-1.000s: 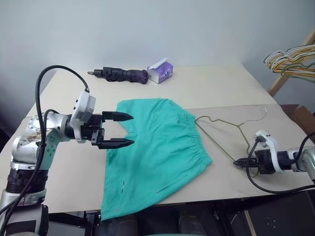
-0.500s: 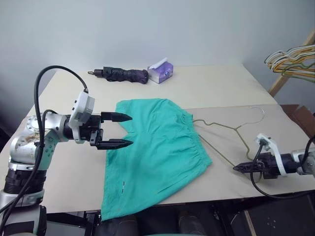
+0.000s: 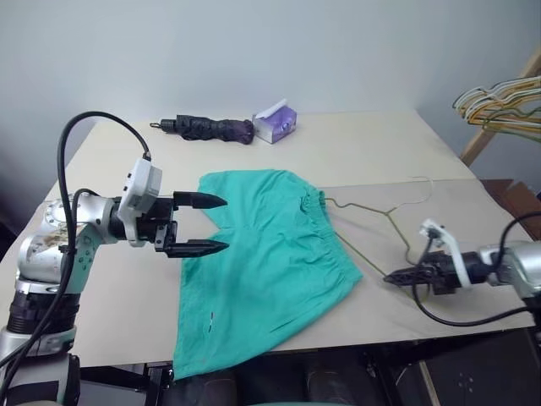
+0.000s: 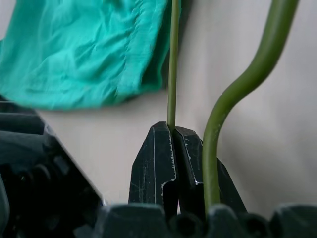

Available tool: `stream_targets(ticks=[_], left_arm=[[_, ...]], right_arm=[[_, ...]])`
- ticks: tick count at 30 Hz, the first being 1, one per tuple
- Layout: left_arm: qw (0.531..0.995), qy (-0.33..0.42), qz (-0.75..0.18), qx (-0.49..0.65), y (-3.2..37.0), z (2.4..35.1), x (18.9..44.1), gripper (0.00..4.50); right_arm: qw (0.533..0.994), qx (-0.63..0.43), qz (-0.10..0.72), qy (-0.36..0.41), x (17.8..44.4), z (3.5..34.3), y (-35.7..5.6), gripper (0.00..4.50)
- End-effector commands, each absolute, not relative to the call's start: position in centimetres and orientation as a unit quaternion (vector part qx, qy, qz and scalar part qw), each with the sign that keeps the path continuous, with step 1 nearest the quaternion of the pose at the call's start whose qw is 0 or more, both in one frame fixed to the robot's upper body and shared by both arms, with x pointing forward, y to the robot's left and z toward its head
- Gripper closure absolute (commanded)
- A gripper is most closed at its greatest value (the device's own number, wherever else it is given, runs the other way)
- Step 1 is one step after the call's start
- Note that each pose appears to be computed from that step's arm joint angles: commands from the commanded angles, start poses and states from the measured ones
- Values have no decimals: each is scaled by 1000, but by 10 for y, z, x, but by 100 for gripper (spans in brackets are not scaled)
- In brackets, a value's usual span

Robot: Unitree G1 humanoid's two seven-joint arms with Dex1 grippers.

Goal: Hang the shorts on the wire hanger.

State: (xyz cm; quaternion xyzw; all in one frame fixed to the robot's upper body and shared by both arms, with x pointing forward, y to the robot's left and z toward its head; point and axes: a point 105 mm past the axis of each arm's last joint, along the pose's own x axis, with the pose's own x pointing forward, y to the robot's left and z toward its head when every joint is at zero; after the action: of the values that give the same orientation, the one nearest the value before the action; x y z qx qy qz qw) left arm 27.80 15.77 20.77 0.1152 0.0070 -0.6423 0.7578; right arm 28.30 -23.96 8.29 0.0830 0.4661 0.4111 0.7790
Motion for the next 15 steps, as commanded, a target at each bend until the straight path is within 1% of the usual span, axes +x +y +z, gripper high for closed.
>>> stream_targets(ticks=[1, 5, 11, 15], left_arm=[[762, -16, -634, 128, 159, 220, 278, 3], [763, -14, -634, 130, 160, 219, 278, 3], [769, -25, -624, 136, 160, 223, 285, 3], [768, -25, -625, 139, 161, 224, 287, 3]], right_arm=[[786, 66, 409, 459, 291, 86, -243, 450], [799, 63, 404, 441, 306, 83, -240, 450], [769, 63, 458, 442, 302, 89, -228, 450], [761, 58, 459, 454, 309, 87, -222, 450]])
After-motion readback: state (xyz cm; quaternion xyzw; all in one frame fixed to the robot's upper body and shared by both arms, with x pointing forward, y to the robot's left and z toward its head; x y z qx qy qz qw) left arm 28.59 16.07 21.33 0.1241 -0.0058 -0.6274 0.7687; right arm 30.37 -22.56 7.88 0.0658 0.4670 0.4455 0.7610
